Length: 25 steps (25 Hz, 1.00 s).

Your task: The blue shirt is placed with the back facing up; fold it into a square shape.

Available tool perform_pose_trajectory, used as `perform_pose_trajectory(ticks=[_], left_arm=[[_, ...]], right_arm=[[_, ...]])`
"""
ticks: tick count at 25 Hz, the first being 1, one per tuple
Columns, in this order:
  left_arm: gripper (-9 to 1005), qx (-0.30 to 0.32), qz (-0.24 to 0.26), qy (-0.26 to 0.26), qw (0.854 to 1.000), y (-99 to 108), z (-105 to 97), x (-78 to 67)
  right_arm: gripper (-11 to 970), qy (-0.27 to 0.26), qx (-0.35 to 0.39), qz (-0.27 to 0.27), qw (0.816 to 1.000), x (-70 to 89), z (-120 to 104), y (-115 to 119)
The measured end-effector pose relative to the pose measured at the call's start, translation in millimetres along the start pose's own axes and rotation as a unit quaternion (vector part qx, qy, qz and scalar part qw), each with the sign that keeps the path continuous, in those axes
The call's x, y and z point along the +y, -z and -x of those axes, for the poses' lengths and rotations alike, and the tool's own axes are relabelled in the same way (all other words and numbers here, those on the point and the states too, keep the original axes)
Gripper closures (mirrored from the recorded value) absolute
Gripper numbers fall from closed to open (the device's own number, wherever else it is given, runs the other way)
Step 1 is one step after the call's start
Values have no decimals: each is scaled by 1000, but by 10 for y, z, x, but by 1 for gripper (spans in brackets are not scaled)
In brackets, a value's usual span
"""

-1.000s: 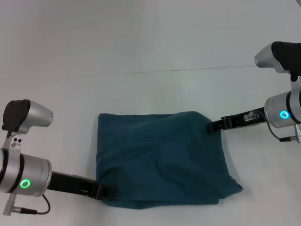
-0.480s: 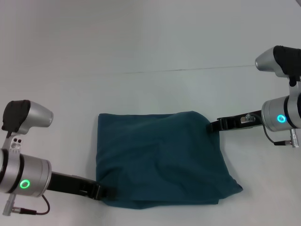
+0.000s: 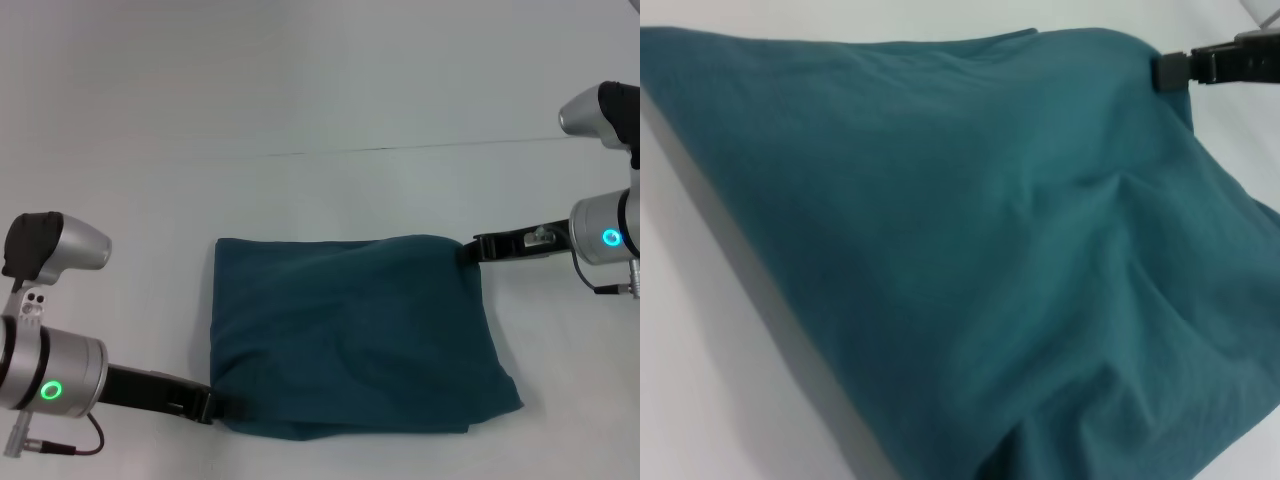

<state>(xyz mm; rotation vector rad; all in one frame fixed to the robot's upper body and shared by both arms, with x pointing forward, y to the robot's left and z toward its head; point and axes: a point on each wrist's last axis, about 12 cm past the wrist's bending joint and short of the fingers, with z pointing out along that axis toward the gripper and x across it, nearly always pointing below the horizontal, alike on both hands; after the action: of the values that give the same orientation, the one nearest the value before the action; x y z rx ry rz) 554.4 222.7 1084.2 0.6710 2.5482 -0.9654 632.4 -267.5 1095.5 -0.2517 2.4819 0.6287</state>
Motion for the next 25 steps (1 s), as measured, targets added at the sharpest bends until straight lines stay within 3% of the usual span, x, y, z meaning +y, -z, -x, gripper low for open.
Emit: perform_pose_trajectory(ticks=[25], left_arm=[[981, -10, 6, 4, 1000, 26, 22, 38]], right_arm=[[911, 5, -41, -11, 999, 22, 187, 32]])
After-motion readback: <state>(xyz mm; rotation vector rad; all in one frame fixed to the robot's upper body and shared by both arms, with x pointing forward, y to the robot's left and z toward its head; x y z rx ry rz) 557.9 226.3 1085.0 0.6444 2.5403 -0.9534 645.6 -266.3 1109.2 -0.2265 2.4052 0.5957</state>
